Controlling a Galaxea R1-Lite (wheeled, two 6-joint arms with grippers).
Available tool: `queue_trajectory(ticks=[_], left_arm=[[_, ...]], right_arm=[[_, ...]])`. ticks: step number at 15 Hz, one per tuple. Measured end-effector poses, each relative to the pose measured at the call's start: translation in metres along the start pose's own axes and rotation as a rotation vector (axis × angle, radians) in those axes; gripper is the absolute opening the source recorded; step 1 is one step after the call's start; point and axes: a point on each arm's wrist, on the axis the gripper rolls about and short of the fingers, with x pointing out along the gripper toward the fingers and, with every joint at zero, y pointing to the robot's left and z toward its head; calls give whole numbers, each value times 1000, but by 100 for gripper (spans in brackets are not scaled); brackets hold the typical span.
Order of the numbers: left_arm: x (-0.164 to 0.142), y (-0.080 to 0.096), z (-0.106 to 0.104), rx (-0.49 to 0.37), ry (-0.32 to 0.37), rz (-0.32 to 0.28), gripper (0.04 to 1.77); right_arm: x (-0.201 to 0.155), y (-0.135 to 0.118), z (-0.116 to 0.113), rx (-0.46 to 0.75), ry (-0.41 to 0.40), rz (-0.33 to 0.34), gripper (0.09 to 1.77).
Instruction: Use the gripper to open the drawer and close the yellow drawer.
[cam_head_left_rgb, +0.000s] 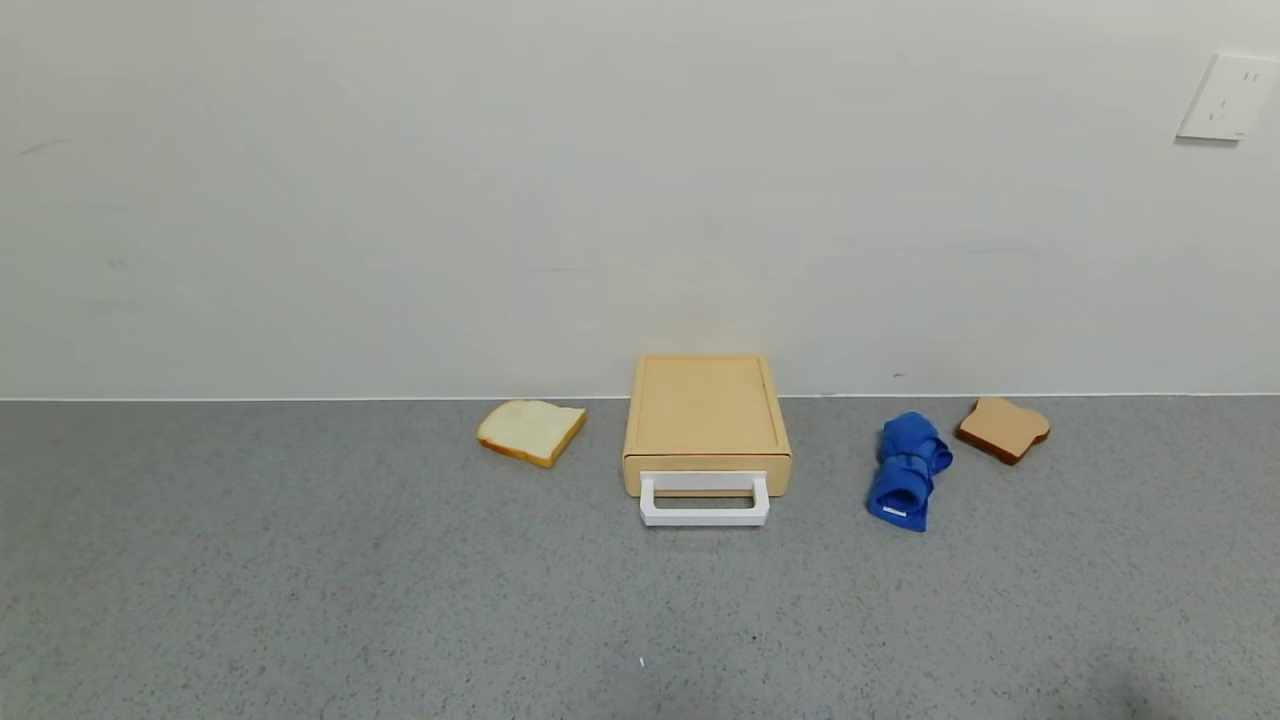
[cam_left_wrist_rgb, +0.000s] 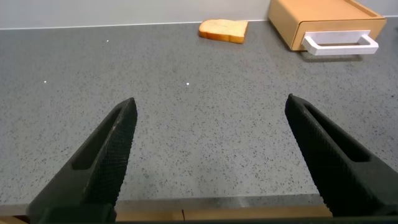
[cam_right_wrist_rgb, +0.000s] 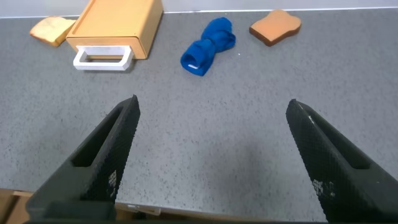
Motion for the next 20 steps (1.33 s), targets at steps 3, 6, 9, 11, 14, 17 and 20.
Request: queue_trajectory(ticks=[3, 6, 9, 11, 14, 17, 20], left_arm=[[0, 0, 0, 0, 0, 0, 172], [0, 0, 0, 0, 0, 0, 172], [0, 0, 0, 0, 0, 0, 172], [0, 0, 0, 0, 0, 0, 172], [0, 0, 0, 0, -1, 0, 172], [0, 0, 0, 0, 0, 0, 172], [0, 0, 0, 0, 0, -1, 172]], right_arm=[[-25, -4, -16, 13, -16, -47, 173], [-46, -4, -31, 25, -62, -86, 173], [-61, -1, -43, 19, -126, -69, 173], [-69, 1, -54, -7, -169, -37, 173], [-70, -1, -80, -35, -214, -34, 173], [-57, -4, -94, -51, -324, -73, 173], [-31, -10, -117, -92, -331, -101, 173]])
